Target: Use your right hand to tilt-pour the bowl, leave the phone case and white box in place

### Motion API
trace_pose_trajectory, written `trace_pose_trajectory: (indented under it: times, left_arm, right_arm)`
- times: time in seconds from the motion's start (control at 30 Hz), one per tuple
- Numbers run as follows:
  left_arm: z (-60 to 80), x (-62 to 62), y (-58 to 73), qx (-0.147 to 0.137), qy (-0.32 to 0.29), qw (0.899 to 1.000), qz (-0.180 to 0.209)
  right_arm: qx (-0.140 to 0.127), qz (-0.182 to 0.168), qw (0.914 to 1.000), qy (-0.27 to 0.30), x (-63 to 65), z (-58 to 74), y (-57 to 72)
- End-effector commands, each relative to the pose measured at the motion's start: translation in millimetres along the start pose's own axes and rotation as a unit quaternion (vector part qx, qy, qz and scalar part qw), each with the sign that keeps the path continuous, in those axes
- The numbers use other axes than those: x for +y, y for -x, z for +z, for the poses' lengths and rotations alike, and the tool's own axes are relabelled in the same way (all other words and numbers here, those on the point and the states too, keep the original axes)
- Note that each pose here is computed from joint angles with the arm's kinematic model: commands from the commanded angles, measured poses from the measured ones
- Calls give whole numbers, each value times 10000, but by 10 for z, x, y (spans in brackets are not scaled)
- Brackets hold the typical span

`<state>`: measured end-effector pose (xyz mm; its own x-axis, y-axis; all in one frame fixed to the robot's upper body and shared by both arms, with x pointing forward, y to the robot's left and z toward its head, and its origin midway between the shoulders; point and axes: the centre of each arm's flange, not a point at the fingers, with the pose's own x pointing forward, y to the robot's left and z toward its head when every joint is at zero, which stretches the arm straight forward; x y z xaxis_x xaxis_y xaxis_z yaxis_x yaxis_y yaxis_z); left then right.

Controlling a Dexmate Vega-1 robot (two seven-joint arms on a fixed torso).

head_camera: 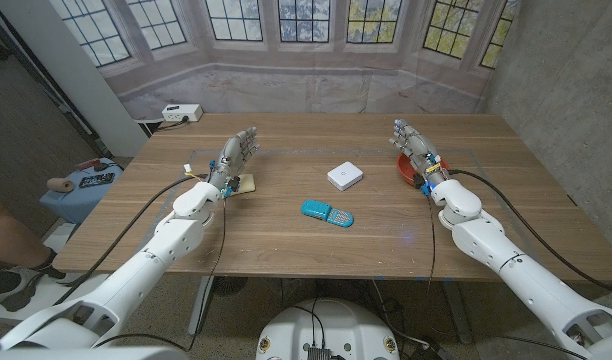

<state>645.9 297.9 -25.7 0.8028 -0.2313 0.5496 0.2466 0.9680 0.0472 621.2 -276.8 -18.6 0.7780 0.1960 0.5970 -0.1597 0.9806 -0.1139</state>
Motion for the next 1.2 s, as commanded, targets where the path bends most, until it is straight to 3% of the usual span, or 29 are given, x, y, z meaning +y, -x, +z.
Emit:
trace_pose_trajectory:
  times: [0.03, 0.8, 1.2]
  left_arm:
    - [42, 24, 27, -27, -12, 10000, -29]
    - [94, 29, 64, -134, -25, 9998, -111]
    - [88, 26, 122, -140, -30, 9998, -117]
  right_arm:
    - [156, 9, 9992, 374, -58, 129, 63]
    - [399, -126, 9943, 979, -341, 401, 204]
    - [615, -158, 9905, 1220, -448, 467, 260]
